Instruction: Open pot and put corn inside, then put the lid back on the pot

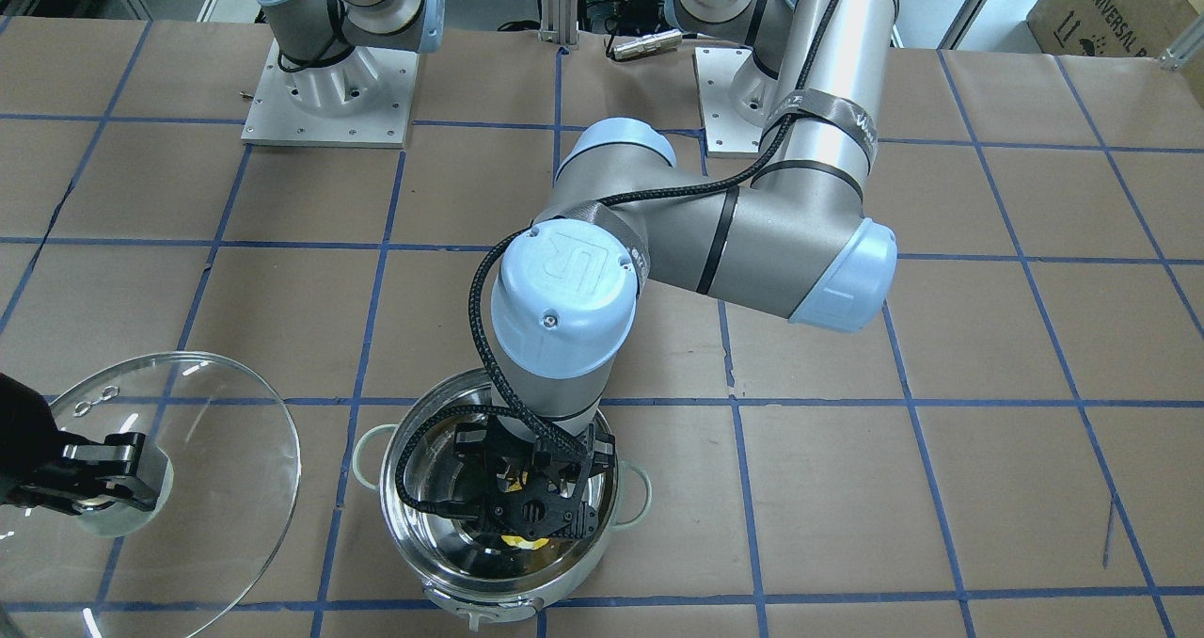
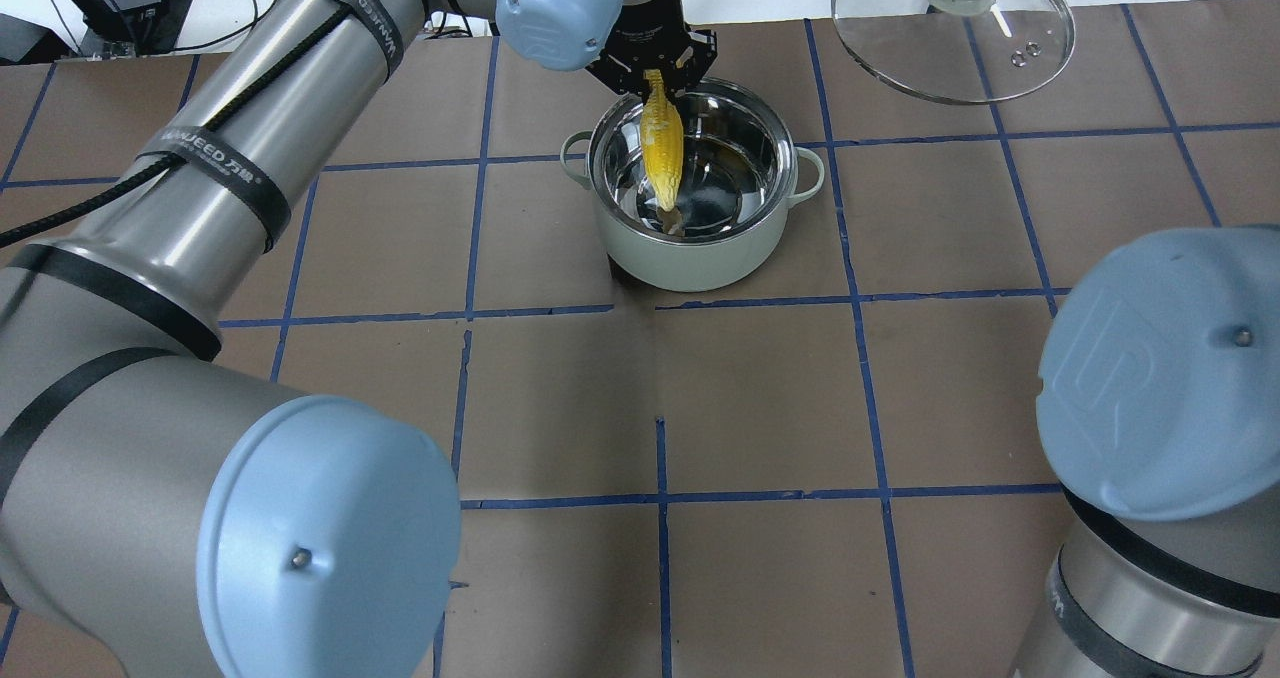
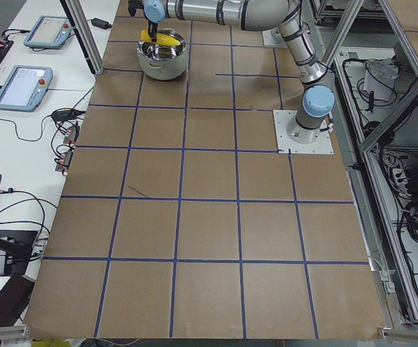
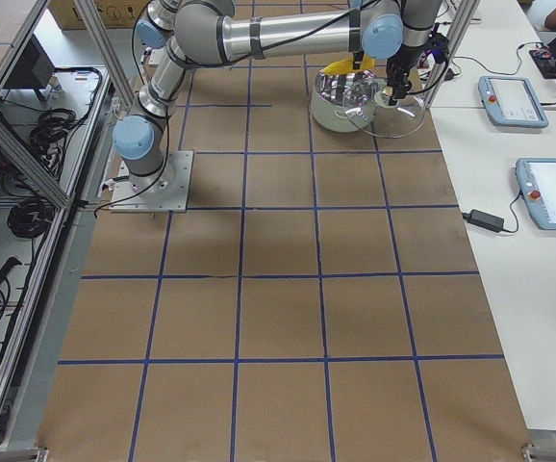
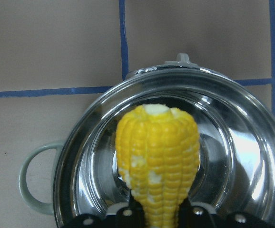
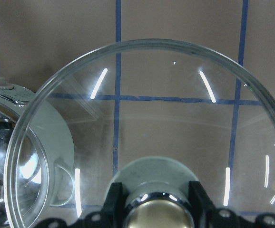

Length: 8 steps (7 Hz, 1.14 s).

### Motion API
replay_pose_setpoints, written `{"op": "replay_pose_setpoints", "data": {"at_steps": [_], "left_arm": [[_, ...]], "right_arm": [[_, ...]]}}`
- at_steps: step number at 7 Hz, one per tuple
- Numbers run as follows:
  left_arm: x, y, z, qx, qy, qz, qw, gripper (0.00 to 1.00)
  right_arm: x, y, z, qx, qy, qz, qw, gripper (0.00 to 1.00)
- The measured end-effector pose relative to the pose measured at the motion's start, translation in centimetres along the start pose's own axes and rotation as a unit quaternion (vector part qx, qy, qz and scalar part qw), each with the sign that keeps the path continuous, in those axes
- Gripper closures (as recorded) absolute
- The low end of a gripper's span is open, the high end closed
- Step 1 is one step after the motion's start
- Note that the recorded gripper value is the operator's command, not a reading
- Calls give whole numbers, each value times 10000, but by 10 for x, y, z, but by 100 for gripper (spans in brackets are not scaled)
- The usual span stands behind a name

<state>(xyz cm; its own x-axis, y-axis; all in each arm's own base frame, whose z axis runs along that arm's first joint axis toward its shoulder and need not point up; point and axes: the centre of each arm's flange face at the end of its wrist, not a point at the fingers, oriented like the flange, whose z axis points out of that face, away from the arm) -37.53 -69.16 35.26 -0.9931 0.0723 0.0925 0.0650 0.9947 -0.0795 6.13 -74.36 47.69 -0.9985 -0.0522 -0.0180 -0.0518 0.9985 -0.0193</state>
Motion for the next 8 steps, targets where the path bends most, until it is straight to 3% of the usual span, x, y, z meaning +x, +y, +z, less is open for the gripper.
{"op": "replay_pose_setpoints", "data": {"at_steps": [5, 8], "left_arm": [[-6, -1, -13, 86, 1, 267, 9996, 0], [-79, 14, -80, -187, -104, 147, 9997, 0]], "right_arm": [[-2, -3, 6, -25, -16, -59, 10000, 94], [-50, 5, -3, 29, 15, -228, 9997, 94]]}}
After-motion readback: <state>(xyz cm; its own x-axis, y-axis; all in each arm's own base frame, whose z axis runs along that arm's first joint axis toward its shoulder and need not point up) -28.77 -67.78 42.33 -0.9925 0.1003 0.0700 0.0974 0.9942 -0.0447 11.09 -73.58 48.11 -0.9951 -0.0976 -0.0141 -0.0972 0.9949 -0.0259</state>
